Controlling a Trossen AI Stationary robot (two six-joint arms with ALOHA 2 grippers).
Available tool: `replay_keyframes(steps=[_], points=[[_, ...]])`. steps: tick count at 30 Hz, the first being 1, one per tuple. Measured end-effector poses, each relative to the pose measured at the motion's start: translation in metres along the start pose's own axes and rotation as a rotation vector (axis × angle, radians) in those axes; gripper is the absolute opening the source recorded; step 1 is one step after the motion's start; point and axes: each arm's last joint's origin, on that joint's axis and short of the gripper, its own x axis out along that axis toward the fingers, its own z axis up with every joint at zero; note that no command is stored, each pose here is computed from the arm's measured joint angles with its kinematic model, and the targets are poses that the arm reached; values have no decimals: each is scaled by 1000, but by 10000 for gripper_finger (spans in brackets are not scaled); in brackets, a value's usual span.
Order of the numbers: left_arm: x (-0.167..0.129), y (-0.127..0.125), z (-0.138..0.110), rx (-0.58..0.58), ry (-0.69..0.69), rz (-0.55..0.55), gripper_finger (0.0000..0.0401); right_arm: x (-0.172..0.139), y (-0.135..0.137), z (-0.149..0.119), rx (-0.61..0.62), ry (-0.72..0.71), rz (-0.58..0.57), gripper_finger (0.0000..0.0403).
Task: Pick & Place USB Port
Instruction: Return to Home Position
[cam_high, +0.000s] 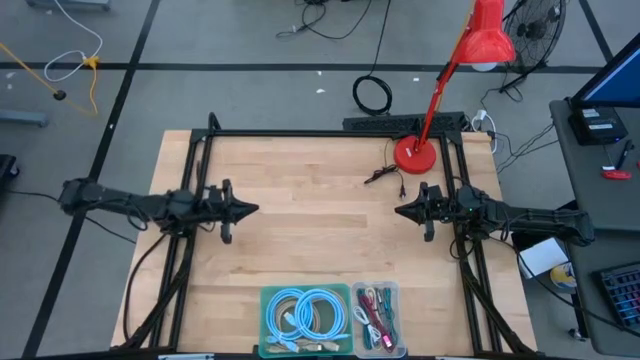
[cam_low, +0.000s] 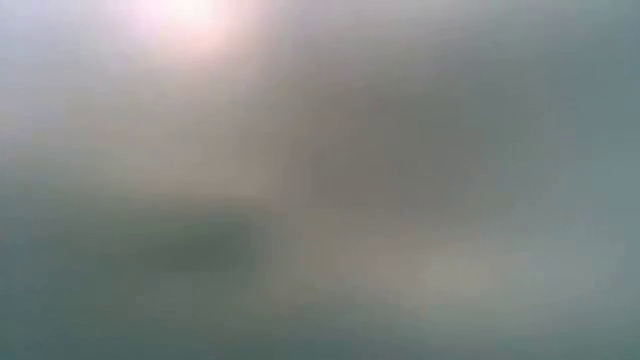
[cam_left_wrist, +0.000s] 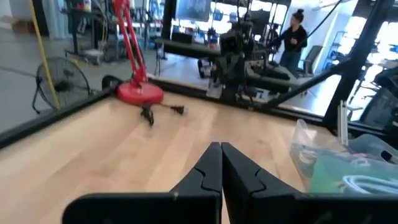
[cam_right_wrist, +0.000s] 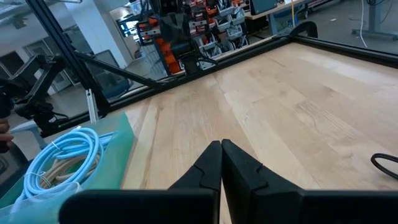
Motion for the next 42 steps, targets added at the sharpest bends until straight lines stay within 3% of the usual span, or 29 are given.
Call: replay_keyframes(steps=[6,16,21,35,42], points=[[2,8,2,-25,5,-36,0,0,0,0,0,0,0,0],[3,20,2,-16,-6,11,0,0,0,0,0,0,0,0],[-1,23,-7,-30,-67,14,0,0,0,0,0,0,0,0],[-17,22,10,92,-252,35,0,0,0,0,0,0,0,0],[-24,23,2,55,-186,28,0,0,0,0,0,0,0,0]])
